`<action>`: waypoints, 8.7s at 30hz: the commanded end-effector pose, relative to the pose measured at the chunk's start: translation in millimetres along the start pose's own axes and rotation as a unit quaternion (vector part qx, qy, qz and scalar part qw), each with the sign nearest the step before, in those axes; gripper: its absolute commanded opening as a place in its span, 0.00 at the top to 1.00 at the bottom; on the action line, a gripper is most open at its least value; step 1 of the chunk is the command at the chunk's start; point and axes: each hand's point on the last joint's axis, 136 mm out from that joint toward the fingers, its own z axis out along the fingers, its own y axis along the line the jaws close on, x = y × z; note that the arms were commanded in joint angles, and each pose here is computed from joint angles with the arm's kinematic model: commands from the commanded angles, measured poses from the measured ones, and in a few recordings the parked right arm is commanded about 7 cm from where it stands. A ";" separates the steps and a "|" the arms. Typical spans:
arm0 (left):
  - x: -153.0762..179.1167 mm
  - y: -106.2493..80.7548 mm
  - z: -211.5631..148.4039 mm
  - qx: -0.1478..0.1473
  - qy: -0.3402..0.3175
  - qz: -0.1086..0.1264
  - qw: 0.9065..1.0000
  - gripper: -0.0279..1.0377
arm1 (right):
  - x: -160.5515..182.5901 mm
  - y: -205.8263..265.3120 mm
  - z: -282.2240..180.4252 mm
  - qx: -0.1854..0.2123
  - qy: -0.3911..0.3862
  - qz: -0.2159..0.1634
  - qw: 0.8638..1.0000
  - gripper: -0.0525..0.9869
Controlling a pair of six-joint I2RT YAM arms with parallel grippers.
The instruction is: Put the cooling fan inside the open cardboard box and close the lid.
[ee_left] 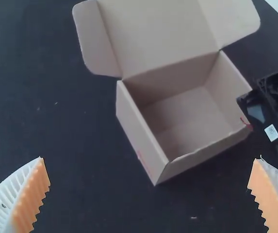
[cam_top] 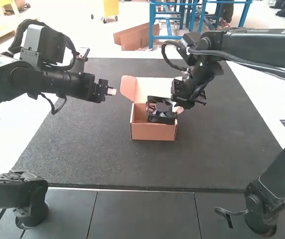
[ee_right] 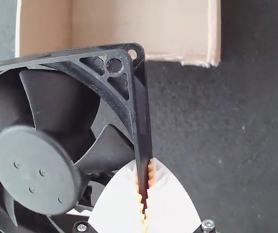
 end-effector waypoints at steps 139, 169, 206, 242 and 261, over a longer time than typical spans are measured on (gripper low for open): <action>-39.9 41.8 171.4 -0.067 0.062 -0.123 0.988 0.06 | -183.7 -41.2 8.5 -0.049 -0.254 -0.081 0.962 0.49; -44.1 35.5 170.0 -0.062 0.060 -0.120 0.989 0.06 | -157.6 -13.1 30.3 -0.060 -0.216 -0.095 0.970 0.96; 10.4 11.6 148.9 -0.042 0.128 -0.113 0.984 0.06 | -74.5 -36.9 51.6 -0.029 -0.197 -0.087 0.976 0.96; 40.4 58.9 109.3 -0.136 0.167 -0.095 0.972 0.06 | -61.4 -42.5 -7.4 -0.016 -0.234 -0.070 0.970 0.06; -69.6 38.8 175.7 -0.107 0.080 -0.072 0.988 0.06 | -58.4 -55.2 -97.7 0.007 -0.340 -0.084 0.937 0.06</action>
